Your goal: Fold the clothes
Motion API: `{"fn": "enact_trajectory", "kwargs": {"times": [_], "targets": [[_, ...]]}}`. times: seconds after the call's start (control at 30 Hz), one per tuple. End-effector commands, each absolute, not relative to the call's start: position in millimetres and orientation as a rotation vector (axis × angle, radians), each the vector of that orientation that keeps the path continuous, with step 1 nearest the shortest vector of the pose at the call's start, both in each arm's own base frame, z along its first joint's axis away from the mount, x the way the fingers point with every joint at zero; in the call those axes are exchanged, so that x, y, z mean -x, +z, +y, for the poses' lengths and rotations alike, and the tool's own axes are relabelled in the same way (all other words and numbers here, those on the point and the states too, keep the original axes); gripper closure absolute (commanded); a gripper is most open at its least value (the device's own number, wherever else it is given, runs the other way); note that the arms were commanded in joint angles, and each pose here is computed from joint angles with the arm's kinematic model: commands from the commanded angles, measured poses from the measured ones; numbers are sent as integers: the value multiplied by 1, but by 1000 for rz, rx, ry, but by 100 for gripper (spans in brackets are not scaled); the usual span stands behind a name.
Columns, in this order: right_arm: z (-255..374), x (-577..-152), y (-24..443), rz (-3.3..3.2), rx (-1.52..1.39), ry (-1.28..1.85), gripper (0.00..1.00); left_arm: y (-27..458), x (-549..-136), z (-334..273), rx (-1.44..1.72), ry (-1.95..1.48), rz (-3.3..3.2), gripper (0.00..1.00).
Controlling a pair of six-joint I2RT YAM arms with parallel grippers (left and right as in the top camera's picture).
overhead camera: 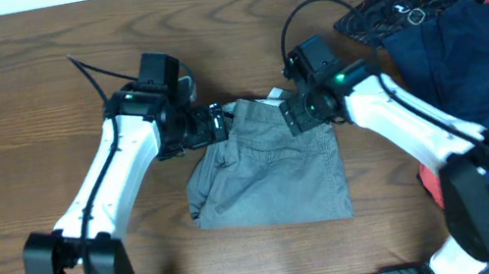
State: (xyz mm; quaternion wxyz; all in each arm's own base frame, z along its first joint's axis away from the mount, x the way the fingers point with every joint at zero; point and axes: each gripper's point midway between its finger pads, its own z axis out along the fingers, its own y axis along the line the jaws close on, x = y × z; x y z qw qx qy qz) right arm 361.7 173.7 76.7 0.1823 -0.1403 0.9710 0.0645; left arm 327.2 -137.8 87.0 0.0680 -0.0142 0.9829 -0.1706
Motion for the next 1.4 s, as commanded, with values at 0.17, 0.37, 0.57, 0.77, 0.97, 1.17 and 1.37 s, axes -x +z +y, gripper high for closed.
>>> {"fn": "enact_trajectory", "kwargs": {"times": [0.17, 0.37, 0.57, 0.77, 0.97, 1.17, 1.37], "targets": [[147, -368, 171, 2534, 280, 167, 18, 27, -324, -156, -91, -615, 3065, 2], [130, -365, 191, 2499, 229, 165, 18, 0, -318, -165, -155, -609, 3119, 1], [122, -359, 184, 2543, 219, 134, 19, -3, -331, -153, -162, -524, 3088, 65], [116, -355, 181, 2563, 211, 93, 20, 18, -376, -109, 64, -479, 2994, 94], [109, -350, 177, 2595, 199, 77, 20, 65, -433, -1, 546, -460, 2767, 94], [98, -349, 175, 2616, 167, 62, 20, 93, -440, 138, 994, -394, 2485, 94], [93, -349, 174, 2622, 148, 55, 19, 93, -396, 238, 1439, -372, 2236, 83]]}}
